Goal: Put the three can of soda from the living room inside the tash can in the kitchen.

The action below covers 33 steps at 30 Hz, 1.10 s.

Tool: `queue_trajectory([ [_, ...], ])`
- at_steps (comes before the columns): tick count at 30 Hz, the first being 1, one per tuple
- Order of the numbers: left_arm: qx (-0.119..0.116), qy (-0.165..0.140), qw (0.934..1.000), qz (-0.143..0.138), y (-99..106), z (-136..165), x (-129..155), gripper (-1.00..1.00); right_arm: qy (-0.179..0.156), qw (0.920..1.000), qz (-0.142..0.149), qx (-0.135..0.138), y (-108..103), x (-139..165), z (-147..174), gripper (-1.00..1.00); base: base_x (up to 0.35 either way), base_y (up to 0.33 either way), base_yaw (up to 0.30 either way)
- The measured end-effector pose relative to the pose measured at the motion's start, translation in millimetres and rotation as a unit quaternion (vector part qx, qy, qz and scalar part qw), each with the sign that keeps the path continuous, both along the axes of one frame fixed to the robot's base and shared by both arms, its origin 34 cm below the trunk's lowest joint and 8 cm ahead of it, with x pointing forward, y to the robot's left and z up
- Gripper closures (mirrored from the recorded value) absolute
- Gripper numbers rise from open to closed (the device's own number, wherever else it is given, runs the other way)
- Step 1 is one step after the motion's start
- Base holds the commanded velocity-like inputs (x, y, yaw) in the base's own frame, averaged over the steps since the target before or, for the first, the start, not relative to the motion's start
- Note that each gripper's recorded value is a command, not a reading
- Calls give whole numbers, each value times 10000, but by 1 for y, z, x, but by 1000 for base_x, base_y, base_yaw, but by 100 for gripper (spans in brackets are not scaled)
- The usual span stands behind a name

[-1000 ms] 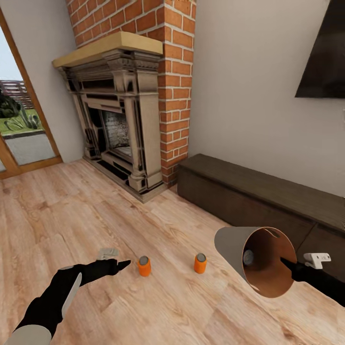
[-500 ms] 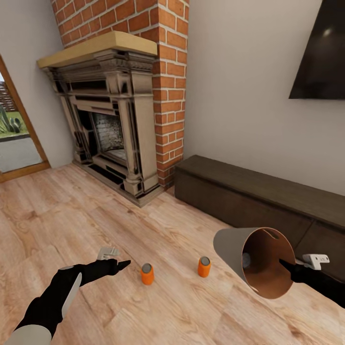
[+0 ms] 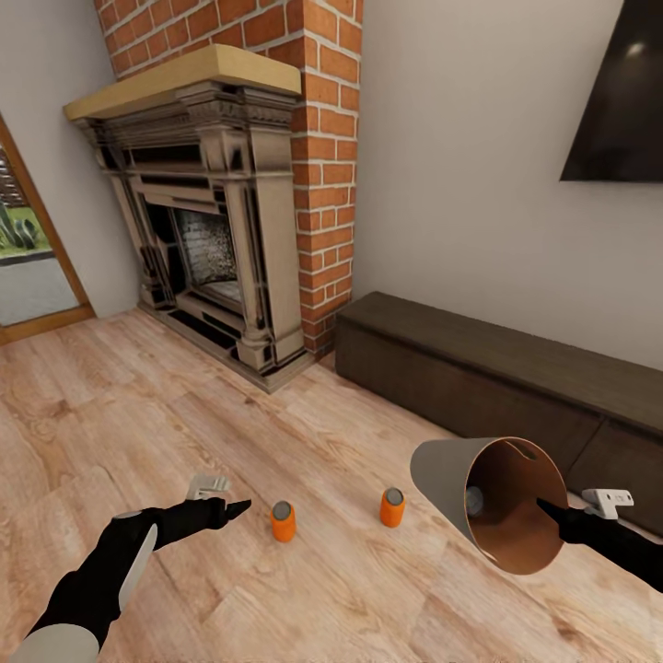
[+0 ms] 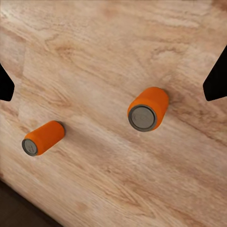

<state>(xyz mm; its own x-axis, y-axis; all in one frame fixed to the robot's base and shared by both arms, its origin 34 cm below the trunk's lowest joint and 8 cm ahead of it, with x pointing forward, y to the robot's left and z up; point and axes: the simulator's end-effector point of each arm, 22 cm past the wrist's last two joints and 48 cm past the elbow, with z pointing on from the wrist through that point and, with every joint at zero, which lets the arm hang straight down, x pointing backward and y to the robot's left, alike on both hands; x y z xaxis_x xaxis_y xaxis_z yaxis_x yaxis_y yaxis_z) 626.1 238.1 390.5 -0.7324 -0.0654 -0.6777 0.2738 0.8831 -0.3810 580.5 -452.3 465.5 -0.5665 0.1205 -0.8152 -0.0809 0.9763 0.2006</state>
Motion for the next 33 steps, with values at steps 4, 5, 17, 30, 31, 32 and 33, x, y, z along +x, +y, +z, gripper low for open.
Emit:
queue_trajectory([
  [4,-7,26,10000,-2,0,-3,-1,-100,27,10000,0,-2,0,0,-3,100,0,0,0],
  [5,-8,33,10000,-2,0,-4,-1,-100,35,10000,0,-1,0,0,-4,100,0,0,0],
  [17,-16,119,9999,0,0,-13,-3,-100,126,9999,-4,-2,0,-1,-13,100,0,0,0],
  [30,-18,222,9998,0,-1,-24,-6,-100,225,9997,-3,-3,0,-3,-22,100,0,0,0],
  [31,-18,230,9997,1,0,-25,-6,-100,234,9997,-2,-3,0,-3,-23,100,0,0,0],
  [32,-18,237,9997,1,0,-26,-7,-100,243,9997,-1,-4,0,-3,-24,100,0,0,0],
  [33,-18,245,9997,1,0,-26,-7,-100,250,9997,-1,-3,0,-3,-25,100,0,0,0],
])
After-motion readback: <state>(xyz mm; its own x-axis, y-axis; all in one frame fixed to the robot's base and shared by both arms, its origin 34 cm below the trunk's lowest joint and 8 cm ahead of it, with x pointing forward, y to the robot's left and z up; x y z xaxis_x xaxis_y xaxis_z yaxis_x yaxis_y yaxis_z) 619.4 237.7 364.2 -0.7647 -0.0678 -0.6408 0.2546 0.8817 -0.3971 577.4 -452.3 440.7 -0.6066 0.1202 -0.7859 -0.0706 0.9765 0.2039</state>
